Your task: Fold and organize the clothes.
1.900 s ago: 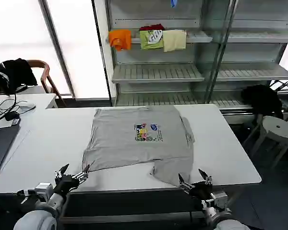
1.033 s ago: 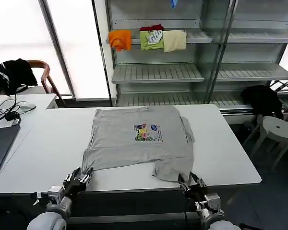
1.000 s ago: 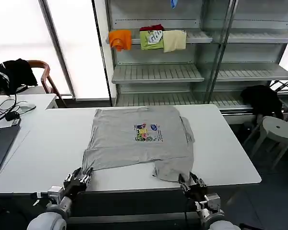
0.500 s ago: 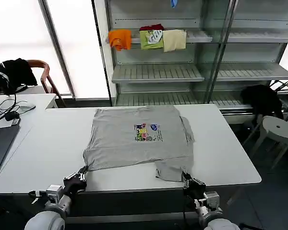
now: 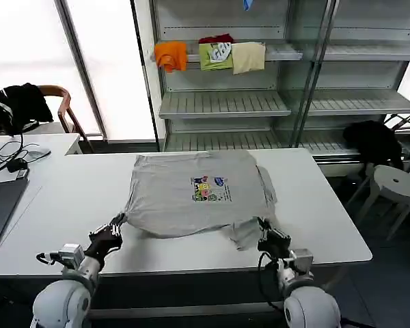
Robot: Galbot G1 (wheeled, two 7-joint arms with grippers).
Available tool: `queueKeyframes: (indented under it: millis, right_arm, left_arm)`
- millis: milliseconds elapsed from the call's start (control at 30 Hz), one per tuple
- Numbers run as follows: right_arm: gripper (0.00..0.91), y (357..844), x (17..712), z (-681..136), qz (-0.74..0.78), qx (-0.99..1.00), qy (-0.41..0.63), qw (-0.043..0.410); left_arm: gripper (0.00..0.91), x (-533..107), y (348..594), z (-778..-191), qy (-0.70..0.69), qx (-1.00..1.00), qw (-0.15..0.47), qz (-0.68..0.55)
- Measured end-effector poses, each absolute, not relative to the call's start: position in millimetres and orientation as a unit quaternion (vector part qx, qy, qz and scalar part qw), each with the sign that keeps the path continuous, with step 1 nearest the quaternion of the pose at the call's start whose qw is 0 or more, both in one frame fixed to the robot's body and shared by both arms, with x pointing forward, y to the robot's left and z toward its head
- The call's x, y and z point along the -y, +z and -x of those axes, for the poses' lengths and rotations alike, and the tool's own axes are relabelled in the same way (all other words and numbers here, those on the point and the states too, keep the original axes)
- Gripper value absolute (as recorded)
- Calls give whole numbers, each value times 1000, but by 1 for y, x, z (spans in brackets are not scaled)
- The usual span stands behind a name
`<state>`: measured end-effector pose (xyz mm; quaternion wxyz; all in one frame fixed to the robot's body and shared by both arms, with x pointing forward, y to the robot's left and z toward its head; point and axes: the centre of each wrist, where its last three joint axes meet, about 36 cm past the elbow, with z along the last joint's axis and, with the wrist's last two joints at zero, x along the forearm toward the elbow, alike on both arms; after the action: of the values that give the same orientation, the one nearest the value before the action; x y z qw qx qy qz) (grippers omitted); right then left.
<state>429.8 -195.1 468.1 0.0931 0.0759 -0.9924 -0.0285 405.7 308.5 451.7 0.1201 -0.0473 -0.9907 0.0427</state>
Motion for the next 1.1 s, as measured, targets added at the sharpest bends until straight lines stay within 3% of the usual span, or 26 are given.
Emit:
queueKeyframes:
  millis: [367, 1067, 1100]
  right_arm:
    - [0, 470, 185, -526, -75, 992, -39, 95]
    - [0, 459, 172, -634, -79, 989, -19, 127]
    - [232, 458, 172, -637, -78, 988, -17, 129]
  left_arm:
    - [0, -308, 458, -467, 80, 991, 105, 33]
    - [10, -312, 438, -541, 77, 989, 126, -1]
    - [312, -312, 437, -543, 75, 989, 127, -2]
